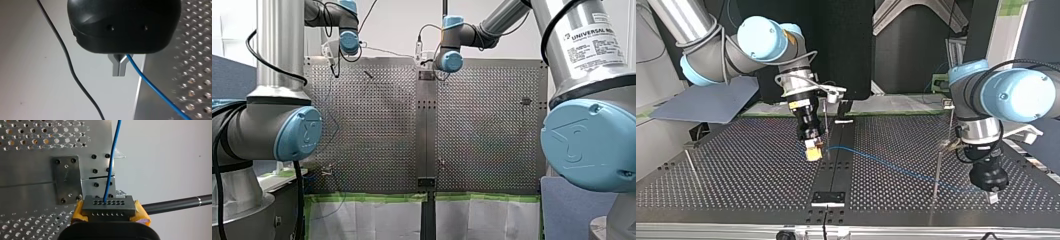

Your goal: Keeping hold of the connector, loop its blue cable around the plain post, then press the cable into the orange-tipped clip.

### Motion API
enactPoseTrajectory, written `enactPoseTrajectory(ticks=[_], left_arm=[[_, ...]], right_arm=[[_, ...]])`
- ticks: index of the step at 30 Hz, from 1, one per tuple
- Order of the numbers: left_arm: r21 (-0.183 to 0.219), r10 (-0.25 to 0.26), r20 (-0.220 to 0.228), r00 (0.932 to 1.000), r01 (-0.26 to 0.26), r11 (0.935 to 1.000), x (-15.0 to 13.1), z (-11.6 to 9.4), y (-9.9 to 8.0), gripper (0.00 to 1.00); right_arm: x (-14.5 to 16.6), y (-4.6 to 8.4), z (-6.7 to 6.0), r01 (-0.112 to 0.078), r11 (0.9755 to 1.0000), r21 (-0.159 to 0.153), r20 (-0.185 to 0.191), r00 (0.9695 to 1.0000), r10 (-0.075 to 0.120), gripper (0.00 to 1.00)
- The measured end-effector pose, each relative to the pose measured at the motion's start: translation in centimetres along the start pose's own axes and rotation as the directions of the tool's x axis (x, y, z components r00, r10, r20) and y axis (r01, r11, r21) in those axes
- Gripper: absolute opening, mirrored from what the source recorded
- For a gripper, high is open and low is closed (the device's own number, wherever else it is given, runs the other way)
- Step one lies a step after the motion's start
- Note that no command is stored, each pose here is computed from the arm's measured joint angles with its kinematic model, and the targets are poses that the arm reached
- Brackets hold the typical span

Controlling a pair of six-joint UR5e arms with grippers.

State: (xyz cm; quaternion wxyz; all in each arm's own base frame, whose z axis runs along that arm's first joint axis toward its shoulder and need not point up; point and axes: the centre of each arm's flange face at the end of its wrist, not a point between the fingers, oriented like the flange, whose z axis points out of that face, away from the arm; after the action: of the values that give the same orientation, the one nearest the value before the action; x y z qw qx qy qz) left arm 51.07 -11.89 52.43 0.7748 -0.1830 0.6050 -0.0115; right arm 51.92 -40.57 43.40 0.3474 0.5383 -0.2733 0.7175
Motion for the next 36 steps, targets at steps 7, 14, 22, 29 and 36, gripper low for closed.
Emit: enactPoseTrajectory(ticks=[7, 14, 22, 29, 36], left_arm=[[-0.019, -0.027, -0.043, 0.9987, 0.026, 0.9995, 1.4, 0.6, 1.0, 0.0], [-0.017, -0.038, -0.068, 0.9969, 0.037, 0.9992, 3.5, 1.7, 1.7, 0.0], [-0.028, -0.068, -0.08, 0.9945, 0.066, 0.9974, 5.3, 3.1, 2.9, 0.0], [-0.017, -0.078, -0.113, 0.9906, 0.076, 0.997, 7.5, 4.0, 3.4, 0.0], [-0.015, -0.092, -0.132, 0.987, 0.091, 0.9957, 8.7, 4.2, 3.6, 0.0]], right_arm=[[-1.2, 0.4, 0.3, 0.006, 1.0, -0.004, 0.015, 0.9999, -0.006, 0.0], [-1.9, 0.4, 0.4, 0.004, 1.0, -0.002, 0.02, 0.9998, -0.004, 0.0], [-3.1, 0.4, 0.6, 0.006, 1.0, 0.002, 0.032, 0.9995, -0.006, 0.0], [-3.8, 0.4, 0.7, 0.005, 1.0, 0.002, 0.04, 0.9992, -0.005, 0.0], [-4.9, 0.5, 0.8, 0.005, 1.0, 0.0, 0.052, 0.9986, -0.005, 0.0]])
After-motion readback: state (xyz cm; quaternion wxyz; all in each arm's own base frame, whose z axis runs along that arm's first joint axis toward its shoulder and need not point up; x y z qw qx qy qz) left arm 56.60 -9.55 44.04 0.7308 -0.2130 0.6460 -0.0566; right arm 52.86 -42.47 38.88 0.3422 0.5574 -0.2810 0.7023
